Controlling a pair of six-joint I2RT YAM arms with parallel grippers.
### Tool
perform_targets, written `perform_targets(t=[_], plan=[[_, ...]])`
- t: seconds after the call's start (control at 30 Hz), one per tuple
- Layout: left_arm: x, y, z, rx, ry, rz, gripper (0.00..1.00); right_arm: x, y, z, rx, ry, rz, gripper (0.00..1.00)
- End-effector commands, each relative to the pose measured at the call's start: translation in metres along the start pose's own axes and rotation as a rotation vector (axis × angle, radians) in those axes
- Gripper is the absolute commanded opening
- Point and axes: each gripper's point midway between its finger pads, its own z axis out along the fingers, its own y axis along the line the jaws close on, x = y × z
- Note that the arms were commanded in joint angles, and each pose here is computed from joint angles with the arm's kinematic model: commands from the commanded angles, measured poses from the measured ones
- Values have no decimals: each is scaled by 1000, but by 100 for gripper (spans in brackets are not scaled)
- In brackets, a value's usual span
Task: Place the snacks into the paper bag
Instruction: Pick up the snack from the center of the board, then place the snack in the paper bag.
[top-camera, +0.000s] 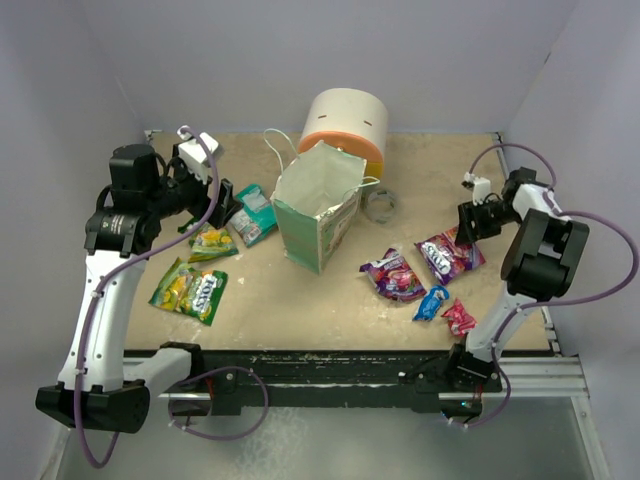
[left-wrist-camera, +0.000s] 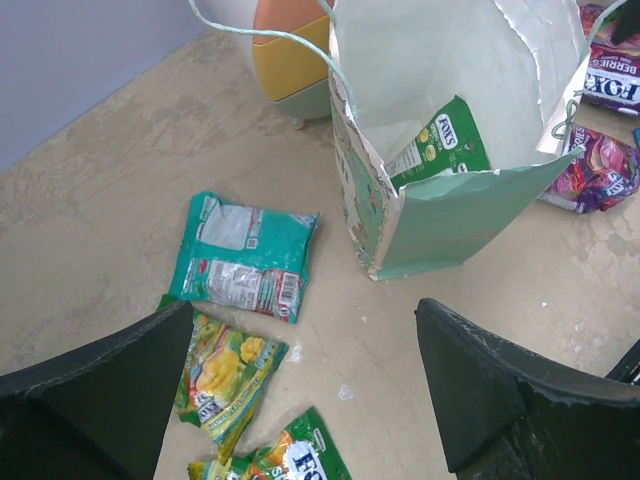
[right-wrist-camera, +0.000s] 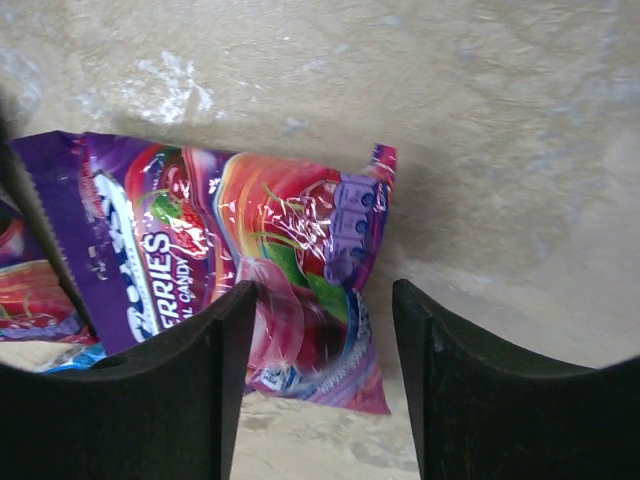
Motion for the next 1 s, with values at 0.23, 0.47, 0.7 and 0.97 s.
perform_targets(t=[0.23, 0.47, 0.7, 0.97], plan=[[-11, -1, -2, 16, -50, 26, 96, -5, 27, -4, -200, -45, 38, 25], [-12, -3, -4, 22, -60, 28, 96, -26, 39, -39, -186, -120, 9, 0], [-15, -10, -7, 47, -69, 29, 95, -48, 61, -79, -167, -230, -40, 0], [-26, -22, -10, 128, -78, 24, 93, -83, 105, -146, -165, -431, -143, 0]])
